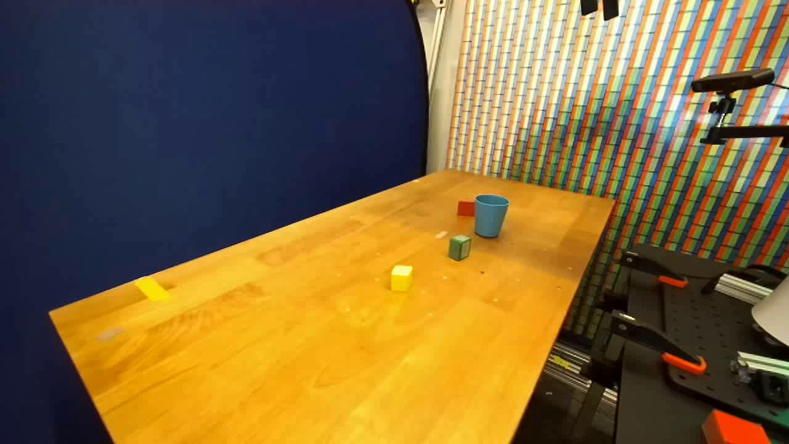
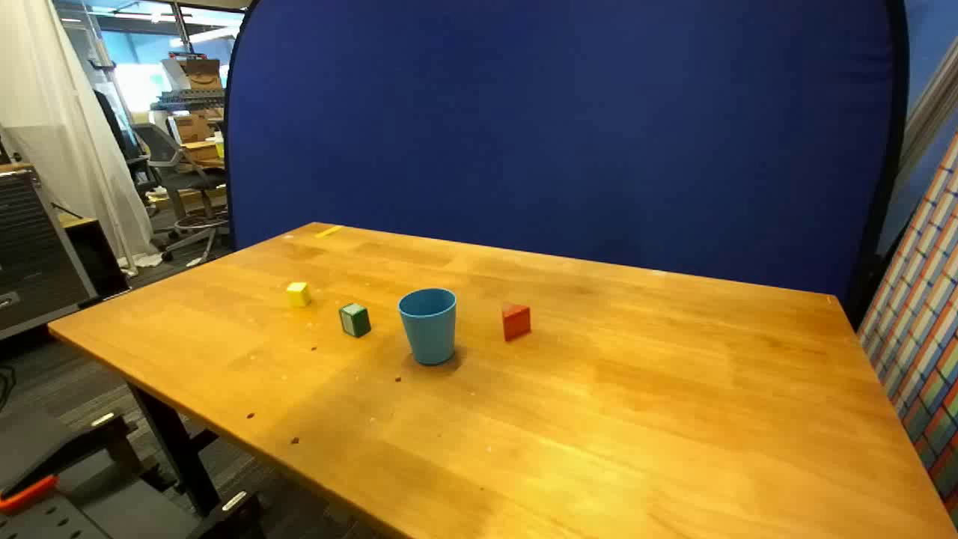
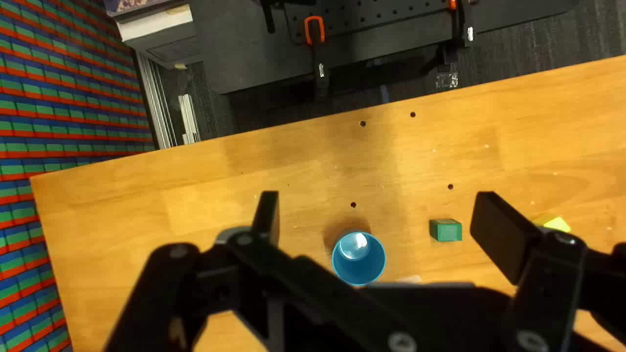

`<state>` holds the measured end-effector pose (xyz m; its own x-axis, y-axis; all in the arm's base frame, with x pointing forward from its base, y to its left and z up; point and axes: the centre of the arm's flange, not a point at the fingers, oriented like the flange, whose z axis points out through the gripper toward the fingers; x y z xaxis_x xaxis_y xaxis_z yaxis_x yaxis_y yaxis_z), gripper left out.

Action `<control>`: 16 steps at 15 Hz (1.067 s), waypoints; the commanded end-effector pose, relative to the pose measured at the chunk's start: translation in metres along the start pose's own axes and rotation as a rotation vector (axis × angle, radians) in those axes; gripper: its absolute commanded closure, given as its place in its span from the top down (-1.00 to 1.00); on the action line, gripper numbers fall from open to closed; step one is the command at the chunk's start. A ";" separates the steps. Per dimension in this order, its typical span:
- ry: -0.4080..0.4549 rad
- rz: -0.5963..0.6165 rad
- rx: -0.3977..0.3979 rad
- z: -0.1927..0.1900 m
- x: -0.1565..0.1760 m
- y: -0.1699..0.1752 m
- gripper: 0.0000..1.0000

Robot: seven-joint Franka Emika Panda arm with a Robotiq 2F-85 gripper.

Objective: Put the yellow block in the blue cup

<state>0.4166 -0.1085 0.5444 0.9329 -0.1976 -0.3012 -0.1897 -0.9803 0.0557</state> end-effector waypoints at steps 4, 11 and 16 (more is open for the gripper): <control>0.012 0.001 0.000 -0.005 -0.001 0.000 1.00; -0.133 -0.068 0.052 0.069 0.038 -0.062 1.00; -0.275 -0.224 0.057 0.187 0.067 -0.154 1.00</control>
<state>0.4404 -0.0102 0.3984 0.8590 -0.0341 -0.5108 -0.0728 -0.9958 -0.0560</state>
